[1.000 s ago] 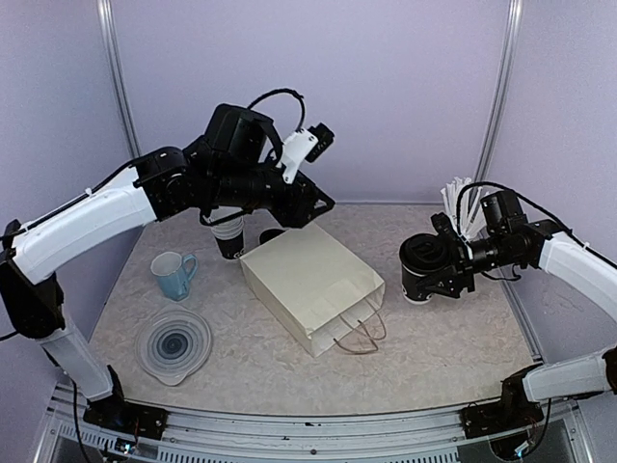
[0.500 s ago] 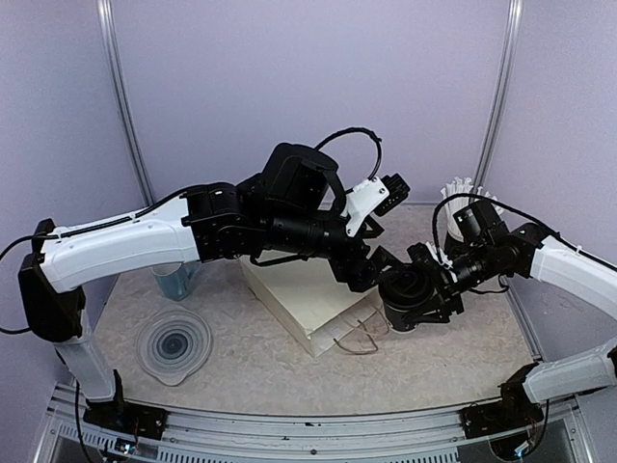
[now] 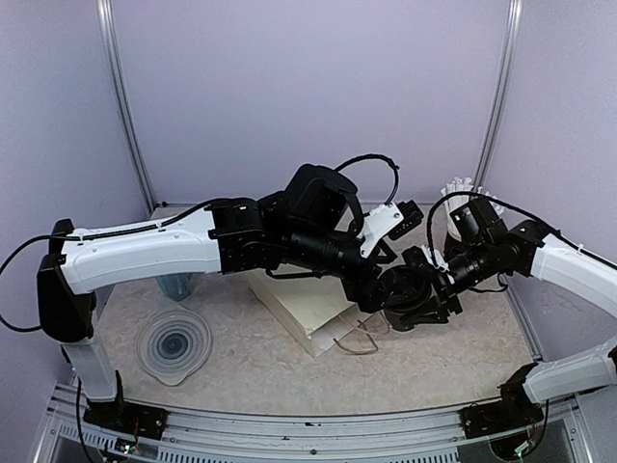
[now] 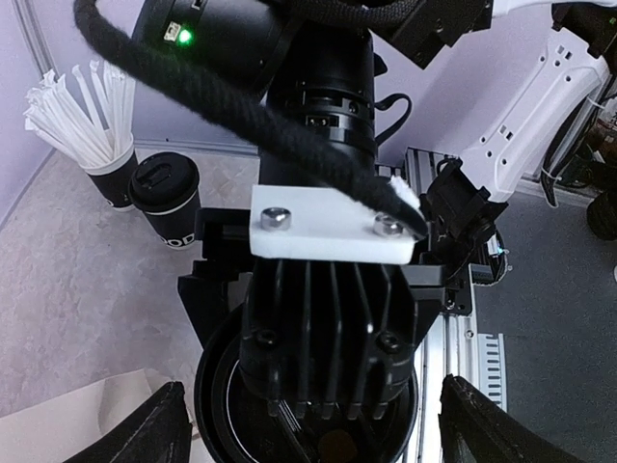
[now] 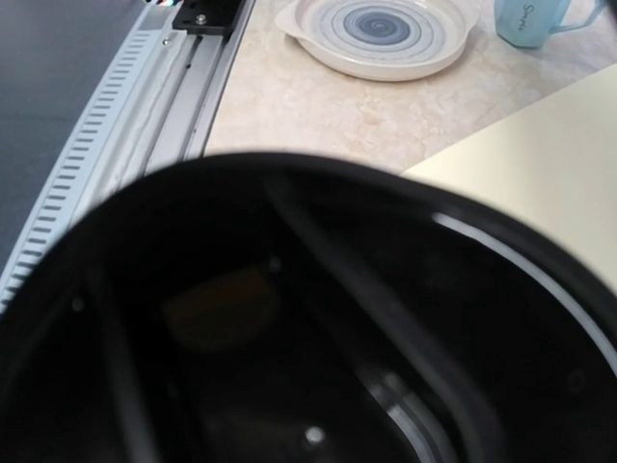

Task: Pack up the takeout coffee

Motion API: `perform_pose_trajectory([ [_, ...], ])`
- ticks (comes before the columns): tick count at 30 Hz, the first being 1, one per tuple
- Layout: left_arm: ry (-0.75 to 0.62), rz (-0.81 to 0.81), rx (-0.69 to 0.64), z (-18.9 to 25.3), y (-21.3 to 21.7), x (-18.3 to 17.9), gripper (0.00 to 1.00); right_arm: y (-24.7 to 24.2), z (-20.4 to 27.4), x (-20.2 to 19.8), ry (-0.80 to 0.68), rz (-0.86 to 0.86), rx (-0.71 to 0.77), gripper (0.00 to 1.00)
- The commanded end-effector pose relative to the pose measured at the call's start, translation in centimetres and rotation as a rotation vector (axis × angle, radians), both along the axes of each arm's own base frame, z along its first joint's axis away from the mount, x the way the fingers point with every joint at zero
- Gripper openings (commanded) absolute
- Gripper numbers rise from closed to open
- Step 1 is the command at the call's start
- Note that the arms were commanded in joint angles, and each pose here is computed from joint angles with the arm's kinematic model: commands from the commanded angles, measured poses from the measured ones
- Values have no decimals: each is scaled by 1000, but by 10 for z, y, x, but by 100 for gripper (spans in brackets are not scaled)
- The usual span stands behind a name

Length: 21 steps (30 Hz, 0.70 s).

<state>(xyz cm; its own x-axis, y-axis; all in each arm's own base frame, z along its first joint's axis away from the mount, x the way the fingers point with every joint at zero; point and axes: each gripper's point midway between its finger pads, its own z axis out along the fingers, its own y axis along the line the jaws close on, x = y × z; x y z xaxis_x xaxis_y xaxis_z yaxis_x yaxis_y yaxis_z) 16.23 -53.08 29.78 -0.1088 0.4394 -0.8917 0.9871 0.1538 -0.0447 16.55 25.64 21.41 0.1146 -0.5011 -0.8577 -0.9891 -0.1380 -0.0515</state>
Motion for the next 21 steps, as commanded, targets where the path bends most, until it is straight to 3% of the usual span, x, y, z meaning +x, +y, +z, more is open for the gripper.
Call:
perform_pose_trajectory([
  [1, -9, -20, 18, -12, -7, -3, 87, 2, 13, -1, -20, 4, 10, 52],
  [18, -56, 2, 89, -35, -9, 0, 88, 1, 15, -1, -27, -11, 13, 54],
  [21, -55, -13, 82, -33, -10, -4, 84, 2, 14, 0, -26, -15, 13, 54],
])
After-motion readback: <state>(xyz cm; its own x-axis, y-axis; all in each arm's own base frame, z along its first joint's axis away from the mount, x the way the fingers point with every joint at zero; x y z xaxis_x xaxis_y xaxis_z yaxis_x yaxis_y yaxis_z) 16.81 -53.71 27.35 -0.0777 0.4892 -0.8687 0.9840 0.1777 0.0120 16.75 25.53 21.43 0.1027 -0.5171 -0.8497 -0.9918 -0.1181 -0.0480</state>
